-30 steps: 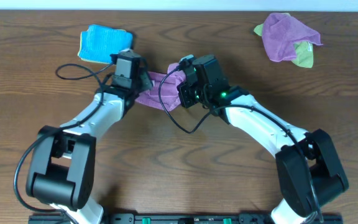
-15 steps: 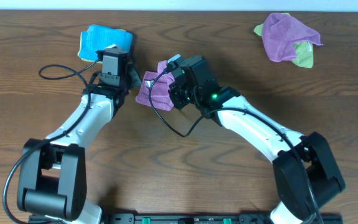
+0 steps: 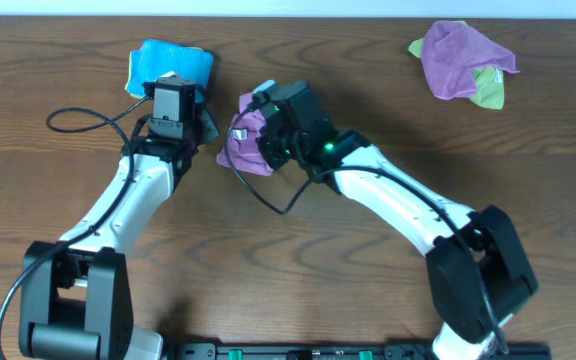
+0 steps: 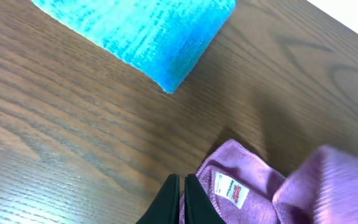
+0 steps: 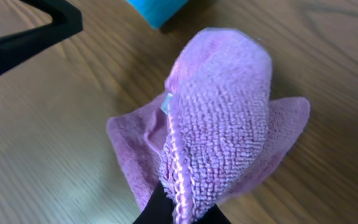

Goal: Fold the cloth

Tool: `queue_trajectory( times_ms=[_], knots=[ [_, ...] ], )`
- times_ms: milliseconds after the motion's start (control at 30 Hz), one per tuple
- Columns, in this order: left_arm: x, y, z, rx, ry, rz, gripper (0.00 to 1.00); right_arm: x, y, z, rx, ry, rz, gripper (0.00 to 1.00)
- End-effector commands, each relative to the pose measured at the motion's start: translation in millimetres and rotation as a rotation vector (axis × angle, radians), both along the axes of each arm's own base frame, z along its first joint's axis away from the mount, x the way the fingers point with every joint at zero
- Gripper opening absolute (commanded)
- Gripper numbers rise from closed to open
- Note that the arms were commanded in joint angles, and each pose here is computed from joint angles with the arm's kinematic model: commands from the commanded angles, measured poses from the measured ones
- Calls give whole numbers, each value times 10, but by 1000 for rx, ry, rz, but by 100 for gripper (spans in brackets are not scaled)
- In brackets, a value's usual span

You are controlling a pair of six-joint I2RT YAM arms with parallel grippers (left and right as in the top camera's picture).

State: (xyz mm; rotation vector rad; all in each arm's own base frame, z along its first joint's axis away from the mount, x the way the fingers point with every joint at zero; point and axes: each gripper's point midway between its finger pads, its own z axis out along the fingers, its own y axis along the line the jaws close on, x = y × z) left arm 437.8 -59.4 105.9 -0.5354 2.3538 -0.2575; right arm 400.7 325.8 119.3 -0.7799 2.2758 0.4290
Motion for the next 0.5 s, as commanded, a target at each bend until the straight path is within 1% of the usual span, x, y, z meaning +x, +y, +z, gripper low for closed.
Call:
queue_trajectory(
  times_ms=[0,233,467],
  knots=[
    [38,123,205,28,-43,21,6,17,147,-46,-19,-9,30,1],
    [-5,259,289,27,-45,50,6,-46,348,-231,-39,14,67,1],
    [-14,274,358,22,-59,52,6,-82,457,-425,-57,22,82,1]
  ],
)
